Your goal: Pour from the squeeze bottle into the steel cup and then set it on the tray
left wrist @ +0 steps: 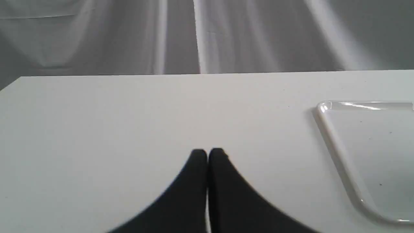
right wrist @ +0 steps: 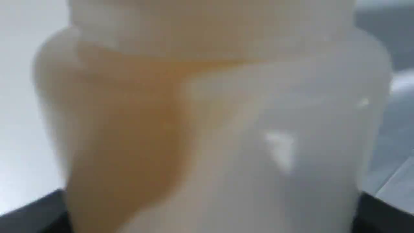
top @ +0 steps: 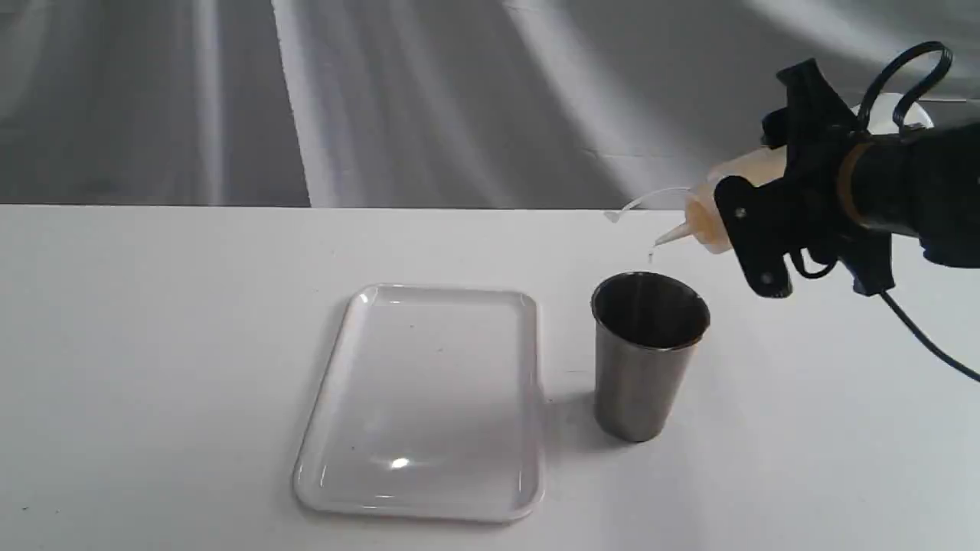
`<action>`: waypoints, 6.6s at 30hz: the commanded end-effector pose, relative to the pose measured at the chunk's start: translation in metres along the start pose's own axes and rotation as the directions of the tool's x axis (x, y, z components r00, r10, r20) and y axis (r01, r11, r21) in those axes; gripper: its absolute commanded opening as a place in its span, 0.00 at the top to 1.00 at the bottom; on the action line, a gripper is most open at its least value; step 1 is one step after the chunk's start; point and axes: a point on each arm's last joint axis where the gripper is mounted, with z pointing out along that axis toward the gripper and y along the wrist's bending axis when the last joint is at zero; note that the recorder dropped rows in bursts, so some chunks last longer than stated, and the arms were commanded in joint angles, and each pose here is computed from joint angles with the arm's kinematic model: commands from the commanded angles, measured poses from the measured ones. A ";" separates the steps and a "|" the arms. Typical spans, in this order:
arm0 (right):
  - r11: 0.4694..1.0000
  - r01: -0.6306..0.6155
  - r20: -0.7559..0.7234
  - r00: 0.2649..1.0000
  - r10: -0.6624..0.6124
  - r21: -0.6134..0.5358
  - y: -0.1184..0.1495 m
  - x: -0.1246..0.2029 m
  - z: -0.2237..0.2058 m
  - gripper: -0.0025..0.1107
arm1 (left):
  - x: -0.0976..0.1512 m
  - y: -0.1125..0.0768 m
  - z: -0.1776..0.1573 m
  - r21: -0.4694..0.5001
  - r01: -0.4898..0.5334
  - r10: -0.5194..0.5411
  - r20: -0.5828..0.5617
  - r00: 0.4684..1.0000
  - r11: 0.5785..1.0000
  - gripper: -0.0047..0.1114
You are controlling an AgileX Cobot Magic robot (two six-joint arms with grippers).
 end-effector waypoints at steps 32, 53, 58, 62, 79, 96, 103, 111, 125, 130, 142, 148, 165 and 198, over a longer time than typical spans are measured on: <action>0.983 0.183 -0.023 0.983 -0.182 0.024 -0.008 0.000 -0.003 0.98 | 0.001 0.000 0.000 0.008 0.002 -0.002 0.006 1.000 1.000 0.96; 0.995 0.096 0.019 0.995 -0.096 0.010 -0.005 -0.004 -0.003 0.98 | 0.001 0.000 0.000 0.008 0.001 -0.001 0.006 1.000 1.000 0.96; 1.000 -0.020 0.024 0.999 0.021 -0.016 -0.003 -0.003 -0.004 0.98 | 0.001 0.000 0.000 0.008 0.001 -0.001 0.006 1.000 1.000 0.96; 0.995 -0.089 0.003 0.996 0.089 -0.043 0.000 -0.002 -0.004 0.98 | 0.001 0.000 0.000 0.008 0.005 -0.005 0.006 1.000 1.000 0.96; 0.927 -0.355 -0.036 0.935 0.354 -0.117 0.023 0.007 -0.001 0.98 | 0.001 0.000 0.000 0.008 0.001 -0.001 0.006 1.000 1.000 0.96; 0.680 -0.713 -0.042 0.695 0.718 -0.172 0.052 0.022 0.000 0.98 | 0.001 0.000 0.000 0.008 0.004 -0.004 0.006 1.000 1.000 0.96; 0.396 -0.911 0.007 0.398 0.917 -0.116 0.043 0.048 -0.012 0.98 | 0.001 0.000 0.000 0.008 0.001 -0.001 0.006 1.000 1.000 0.96; 0.193 -0.973 0.215 0.162 0.963 -0.131 0.022 0.067 -0.032 0.98 | 0.001 0.000 0.000 0.008 0.004 -0.004 0.006 1.000 1.000 0.96; 0.241 -0.892 0.751 -0.147 0.644 -0.381 -0.029 0.047 -0.077 0.98 | 0.001 0.000 0.000 0.008 0.001 -0.001 0.006 1.000 1.000 0.96; 0.240 -0.878 0.804 -0.229 0.549 -0.413 -0.040 0.044 -0.090 0.98 | 0.001 0.000 0.000 0.008 0.001 -0.001 0.006 1.000 1.000 0.96; 0.080 -0.909 0.789 -0.307 0.532 -0.408 -0.060 0.042 -0.108 0.98 | 0.001 0.000 0.000 0.008 0.003 -0.003 0.006 1.000 1.000 0.96; 0.007 -0.882 0.768 -0.407 0.494 -0.471 -0.072 0.027 -0.115 0.98 | 0.001 0.000 0.000 0.008 0.003 -0.003 0.006 1.000 1.000 0.96; -0.199 -0.674 0.503 -0.687 0.525 -0.712 -0.084 -0.023 -0.121 0.98 | 0.001 0.000 0.000 0.008 0.005 -0.005 0.006 1.000 1.000 0.96; -0.308 -0.638 0.358 -0.697 0.621 -0.706 -0.077 -0.088 -0.108 0.98 | 0.001 0.000 0.000 0.008 0.001 -0.001 0.006 1.000 1.000 0.96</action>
